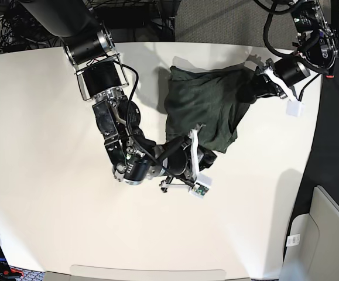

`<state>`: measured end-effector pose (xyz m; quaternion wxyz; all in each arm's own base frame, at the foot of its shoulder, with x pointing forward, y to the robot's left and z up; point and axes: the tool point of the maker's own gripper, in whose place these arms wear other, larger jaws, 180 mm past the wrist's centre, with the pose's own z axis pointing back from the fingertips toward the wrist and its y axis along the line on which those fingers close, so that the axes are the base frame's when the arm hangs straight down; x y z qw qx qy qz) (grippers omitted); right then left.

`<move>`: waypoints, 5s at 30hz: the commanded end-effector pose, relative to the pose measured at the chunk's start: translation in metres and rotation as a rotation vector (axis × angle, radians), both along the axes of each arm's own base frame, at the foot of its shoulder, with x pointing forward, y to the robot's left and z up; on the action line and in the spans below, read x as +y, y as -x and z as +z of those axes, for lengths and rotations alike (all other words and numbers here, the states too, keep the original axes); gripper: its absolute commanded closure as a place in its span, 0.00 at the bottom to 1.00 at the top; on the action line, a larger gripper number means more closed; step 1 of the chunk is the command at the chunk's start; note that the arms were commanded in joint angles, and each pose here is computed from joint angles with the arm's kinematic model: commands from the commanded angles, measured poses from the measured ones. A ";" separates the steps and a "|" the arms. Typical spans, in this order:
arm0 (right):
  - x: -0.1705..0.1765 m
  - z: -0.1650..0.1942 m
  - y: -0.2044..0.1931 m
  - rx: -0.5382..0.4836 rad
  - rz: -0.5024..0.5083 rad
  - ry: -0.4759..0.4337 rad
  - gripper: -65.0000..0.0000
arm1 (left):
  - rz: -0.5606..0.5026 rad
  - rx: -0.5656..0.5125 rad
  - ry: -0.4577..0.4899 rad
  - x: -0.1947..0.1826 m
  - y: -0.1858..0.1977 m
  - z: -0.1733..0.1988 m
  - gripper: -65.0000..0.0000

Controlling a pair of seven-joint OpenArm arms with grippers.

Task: Fold the T-shirt properly
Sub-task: 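Grasp the bundle's sides with both grippers and square its edges, then pull the bundle's edges with both grippers to flatten the folded shirt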

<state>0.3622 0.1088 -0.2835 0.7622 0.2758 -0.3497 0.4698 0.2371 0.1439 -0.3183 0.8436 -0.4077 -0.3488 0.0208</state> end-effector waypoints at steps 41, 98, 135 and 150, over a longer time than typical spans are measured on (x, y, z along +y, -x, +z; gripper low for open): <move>-0.034 -0.053 0.054 0.215 0.000 -0.056 0.93 | 0.253 0.026 0.178 0.041 -0.119 -0.046 1.00; -0.029 -0.076 0.078 0.229 0.086 0.081 0.93 | 0.129 -0.081 -0.186 0.011 -0.150 -0.053 1.00; -0.037 -0.016 -0.041 -0.040 -0.112 0.072 0.93 | -0.051 -0.052 -0.480 0.050 -0.006 -0.003 1.00; -0.018 -0.063 -0.029 0.015 -0.115 0.117 0.93 | -0.107 0.125 -0.448 0.047 0.053 -0.036 1.00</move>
